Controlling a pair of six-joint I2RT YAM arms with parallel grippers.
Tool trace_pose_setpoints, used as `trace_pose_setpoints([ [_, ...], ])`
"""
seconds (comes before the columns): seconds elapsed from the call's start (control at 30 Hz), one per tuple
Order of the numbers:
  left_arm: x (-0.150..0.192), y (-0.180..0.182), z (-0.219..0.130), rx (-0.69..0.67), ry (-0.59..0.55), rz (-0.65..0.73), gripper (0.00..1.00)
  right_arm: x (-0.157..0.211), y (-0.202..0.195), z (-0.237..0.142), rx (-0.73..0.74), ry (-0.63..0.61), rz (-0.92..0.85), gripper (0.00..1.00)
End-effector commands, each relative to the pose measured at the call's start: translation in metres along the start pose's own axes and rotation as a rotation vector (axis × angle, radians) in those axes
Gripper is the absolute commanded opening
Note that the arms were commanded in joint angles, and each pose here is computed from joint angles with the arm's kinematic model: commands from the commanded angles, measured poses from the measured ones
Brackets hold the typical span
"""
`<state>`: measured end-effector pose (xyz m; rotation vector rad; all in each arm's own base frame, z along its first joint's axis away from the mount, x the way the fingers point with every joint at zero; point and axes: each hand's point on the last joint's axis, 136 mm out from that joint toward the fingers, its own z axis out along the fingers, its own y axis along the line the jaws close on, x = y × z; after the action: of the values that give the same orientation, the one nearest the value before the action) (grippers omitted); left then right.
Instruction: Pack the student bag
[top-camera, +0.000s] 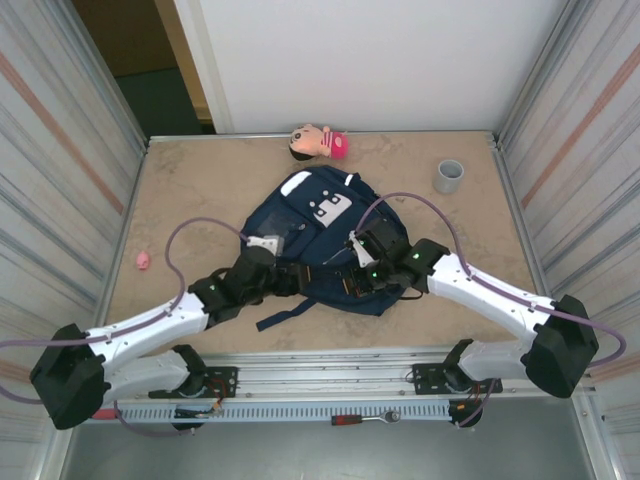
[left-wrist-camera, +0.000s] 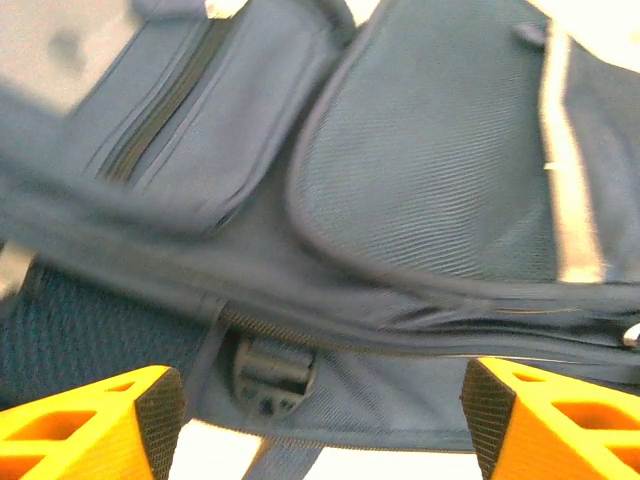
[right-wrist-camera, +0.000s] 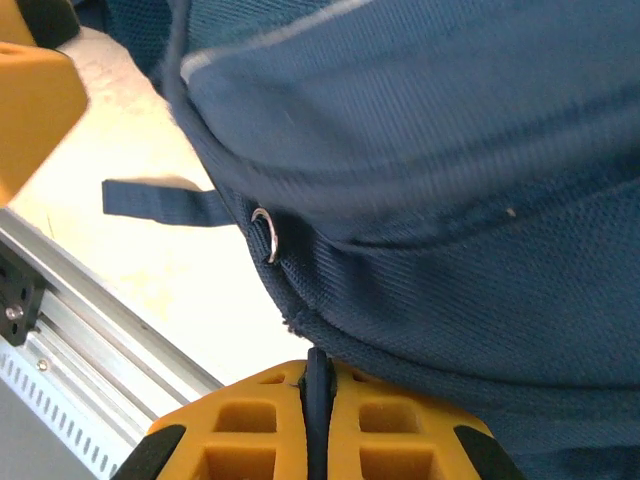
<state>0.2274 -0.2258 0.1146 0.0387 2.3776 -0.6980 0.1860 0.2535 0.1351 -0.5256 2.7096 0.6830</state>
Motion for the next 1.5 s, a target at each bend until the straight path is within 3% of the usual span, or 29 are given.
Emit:
trace_pose_setpoints([
  [0.0, 0.017, 0.032, 0.006, -0.087, -0.007, -0.241, 0.75, -0.007, 0.017, 0.002, -0.038, -0.060, 0.019, 0.00],
  [0.3, 0.004, 0.058, 0.024, -0.088, -0.041, -0.371, 0.75, -0.012, 0.059, 0.017, -0.060, -0.113, 0.001, 0.00],
  [0.53, -0.029, 0.060, 0.041, -0.043, -0.011, -0.450, 0.75, -0.031, 0.080, 0.025, -0.109, -0.161, 0.009, 0.00],
  [0.73, -0.045, 0.044, 0.024, -0.037, 0.019, -0.474, 0.78, -0.047, 0.095, 0.034, -0.137, -0.184, 0.032, 0.00],
  [0.87, -0.030, 0.057, -0.005, -0.114, 0.031, -0.676, 0.78, -0.048, 0.097, 0.040, -0.109, -0.162, 0.013, 0.00],
  [1.1, 0.000, 0.067, -0.034, -0.060, -0.007, -0.935, 0.70, -0.047, 0.100, 0.042, -0.107, -0.136, -0.011, 0.00],
  [1.3, 0.001, 0.051, -0.025, 0.054, 0.011, -1.005, 0.66, -0.040, 0.105, 0.048, -0.125, -0.092, -0.035, 0.00],
  [1.47, -0.014, 0.024, -0.012, 0.138, 0.013, -0.985, 0.65, -0.034, 0.104, 0.048, -0.119, -0.073, -0.044, 0.00],
])
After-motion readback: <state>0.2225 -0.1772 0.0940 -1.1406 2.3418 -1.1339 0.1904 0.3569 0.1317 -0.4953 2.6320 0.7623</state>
